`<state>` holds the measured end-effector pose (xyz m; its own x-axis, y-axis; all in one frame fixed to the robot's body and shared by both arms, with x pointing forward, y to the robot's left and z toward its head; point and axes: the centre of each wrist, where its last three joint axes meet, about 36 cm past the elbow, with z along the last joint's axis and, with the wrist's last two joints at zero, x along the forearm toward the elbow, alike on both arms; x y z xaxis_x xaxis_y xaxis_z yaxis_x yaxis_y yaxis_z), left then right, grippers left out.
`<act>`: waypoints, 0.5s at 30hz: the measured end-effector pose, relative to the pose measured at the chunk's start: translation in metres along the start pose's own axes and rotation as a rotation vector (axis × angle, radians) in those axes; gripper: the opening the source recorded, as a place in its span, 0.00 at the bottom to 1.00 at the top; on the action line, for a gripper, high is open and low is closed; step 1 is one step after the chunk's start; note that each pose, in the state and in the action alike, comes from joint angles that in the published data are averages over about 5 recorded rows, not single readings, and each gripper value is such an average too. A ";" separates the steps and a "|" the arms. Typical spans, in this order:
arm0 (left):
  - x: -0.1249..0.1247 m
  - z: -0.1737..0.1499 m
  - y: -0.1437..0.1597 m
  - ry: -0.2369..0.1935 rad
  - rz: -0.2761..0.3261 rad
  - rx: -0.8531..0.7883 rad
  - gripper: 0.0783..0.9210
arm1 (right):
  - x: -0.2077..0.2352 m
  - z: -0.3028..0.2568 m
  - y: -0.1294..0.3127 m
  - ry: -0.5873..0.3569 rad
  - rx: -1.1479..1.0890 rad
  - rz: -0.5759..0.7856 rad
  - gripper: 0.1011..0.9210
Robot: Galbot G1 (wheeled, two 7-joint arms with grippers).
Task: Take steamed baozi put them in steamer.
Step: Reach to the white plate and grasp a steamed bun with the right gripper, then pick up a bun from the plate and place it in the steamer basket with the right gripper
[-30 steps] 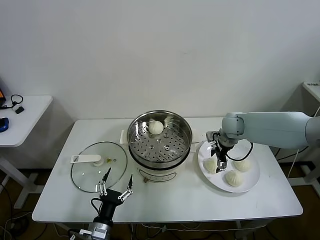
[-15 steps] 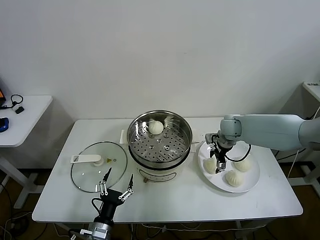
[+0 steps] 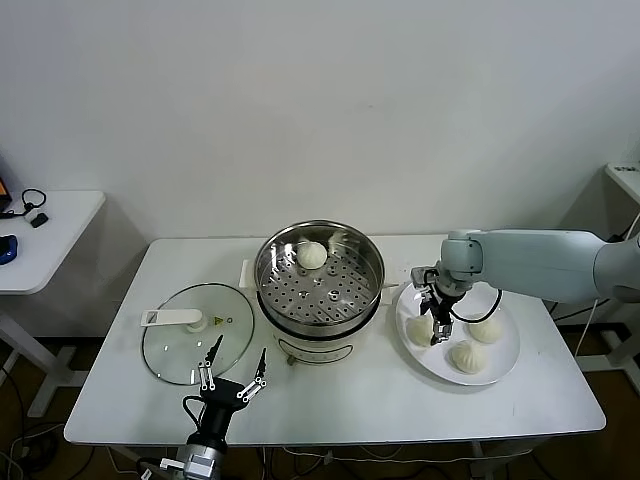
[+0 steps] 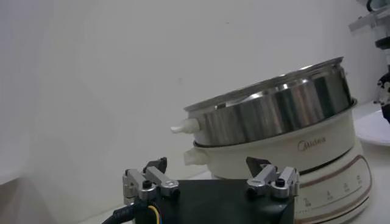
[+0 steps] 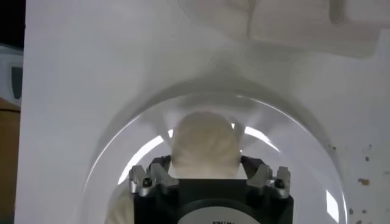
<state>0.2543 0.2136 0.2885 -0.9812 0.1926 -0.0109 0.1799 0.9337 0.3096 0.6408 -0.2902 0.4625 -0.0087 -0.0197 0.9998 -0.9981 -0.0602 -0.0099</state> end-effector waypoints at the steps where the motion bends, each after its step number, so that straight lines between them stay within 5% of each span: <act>1: 0.000 0.000 0.000 0.000 0.000 0.000 0.88 | 0.000 0.000 0.000 0.000 0.000 0.001 0.66; 6: 0.000 0.000 0.000 -0.001 0.001 0.000 0.88 | 0.002 0.000 -0.001 -0.002 0.000 0.006 0.56; 15: 0.000 -0.002 0.000 -0.004 0.002 -0.005 0.88 | 0.022 0.006 -0.002 -0.010 0.001 0.015 0.55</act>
<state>0.2546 0.2134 0.2901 -0.9806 0.1957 -0.0142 0.1814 0.9317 0.3148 0.6431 -0.2965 0.4847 -0.0226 -0.0308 0.9993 -0.9978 -0.0610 -0.0245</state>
